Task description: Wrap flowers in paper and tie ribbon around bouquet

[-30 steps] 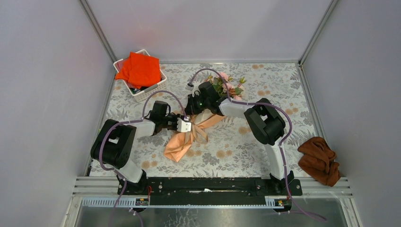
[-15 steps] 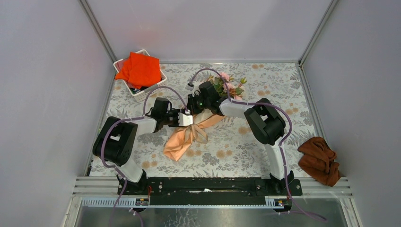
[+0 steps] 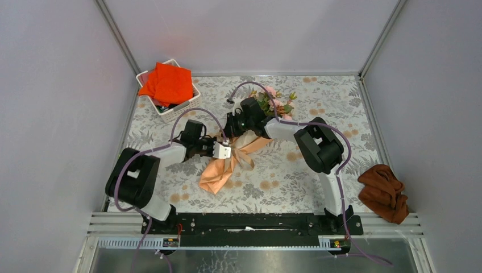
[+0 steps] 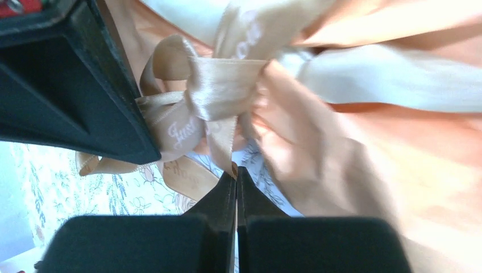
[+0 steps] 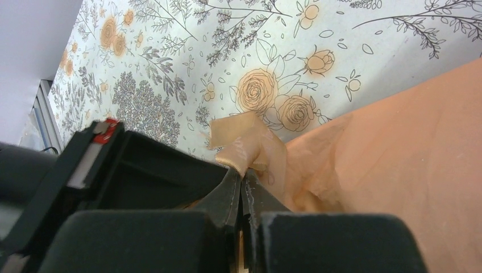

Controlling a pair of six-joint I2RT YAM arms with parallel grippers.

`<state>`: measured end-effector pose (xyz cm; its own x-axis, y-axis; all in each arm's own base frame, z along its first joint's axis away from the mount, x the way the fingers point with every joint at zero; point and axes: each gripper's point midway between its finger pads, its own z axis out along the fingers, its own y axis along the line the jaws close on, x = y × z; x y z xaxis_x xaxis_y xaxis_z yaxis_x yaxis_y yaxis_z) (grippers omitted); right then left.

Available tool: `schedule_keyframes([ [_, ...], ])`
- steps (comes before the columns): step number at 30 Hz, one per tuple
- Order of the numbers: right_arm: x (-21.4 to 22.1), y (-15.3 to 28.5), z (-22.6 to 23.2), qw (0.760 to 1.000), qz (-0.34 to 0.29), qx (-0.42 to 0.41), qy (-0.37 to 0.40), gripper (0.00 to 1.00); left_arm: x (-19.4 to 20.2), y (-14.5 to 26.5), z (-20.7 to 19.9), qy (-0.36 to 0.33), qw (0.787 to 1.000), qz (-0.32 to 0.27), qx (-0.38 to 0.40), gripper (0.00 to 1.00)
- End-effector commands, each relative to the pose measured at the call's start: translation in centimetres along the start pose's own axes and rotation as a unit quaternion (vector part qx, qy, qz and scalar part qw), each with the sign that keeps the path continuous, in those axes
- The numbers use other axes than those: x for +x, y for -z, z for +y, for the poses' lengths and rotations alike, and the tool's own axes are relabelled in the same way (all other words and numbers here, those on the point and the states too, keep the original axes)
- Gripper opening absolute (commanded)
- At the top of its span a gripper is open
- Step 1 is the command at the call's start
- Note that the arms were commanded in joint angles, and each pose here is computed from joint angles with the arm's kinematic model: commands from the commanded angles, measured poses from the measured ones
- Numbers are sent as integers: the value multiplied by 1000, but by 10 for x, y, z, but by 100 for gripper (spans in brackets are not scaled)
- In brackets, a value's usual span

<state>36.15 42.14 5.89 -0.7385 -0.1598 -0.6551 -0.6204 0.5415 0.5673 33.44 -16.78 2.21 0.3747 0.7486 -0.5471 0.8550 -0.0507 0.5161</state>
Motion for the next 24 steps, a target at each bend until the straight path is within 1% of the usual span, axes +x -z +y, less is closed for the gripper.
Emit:
schedule_keyframes([
  [1,-25,9,14,999,-33,-24,17,0,-20,20,-33,3,999,-22,49,0],
  [5,-24,9,16,999,-33,-28,14,0,-23,36,-55,24,997,-10,76,0],
  [7,-24,10,18,999,-32,-31,13,0,-24,43,-72,34,994,-3,102,0],
  [12,-21,11,19,999,-25,-37,12,0,-27,59,-108,23,986,10,164,0],
  [16,-21,9,22,999,-19,-44,11,0,-27,62,-113,19,984,14,174,0],
  [19,-23,11,26,999,-21,-46,15,0,-28,66,-121,22,979,15,200,0],
  [20,-24,12,28,998,-22,-49,17,3,-29,69,-128,20,976,14,214,0],
  [21,-26,13,30,998,-22,-52,20,6,-29,70,-129,15,976,13,218,3],
  [22,-27,13,32,998,-21,-53,24,9,-30,71,-129,11,976,11,217,11],
  [23,-28,14,35,998,-20,-55,28,15,-31,71,-126,8,977,9,214,27],
  [24,-29,15,37,998,-17,-56,32,23,-32,70,-122,10,978,9,208,44],
])
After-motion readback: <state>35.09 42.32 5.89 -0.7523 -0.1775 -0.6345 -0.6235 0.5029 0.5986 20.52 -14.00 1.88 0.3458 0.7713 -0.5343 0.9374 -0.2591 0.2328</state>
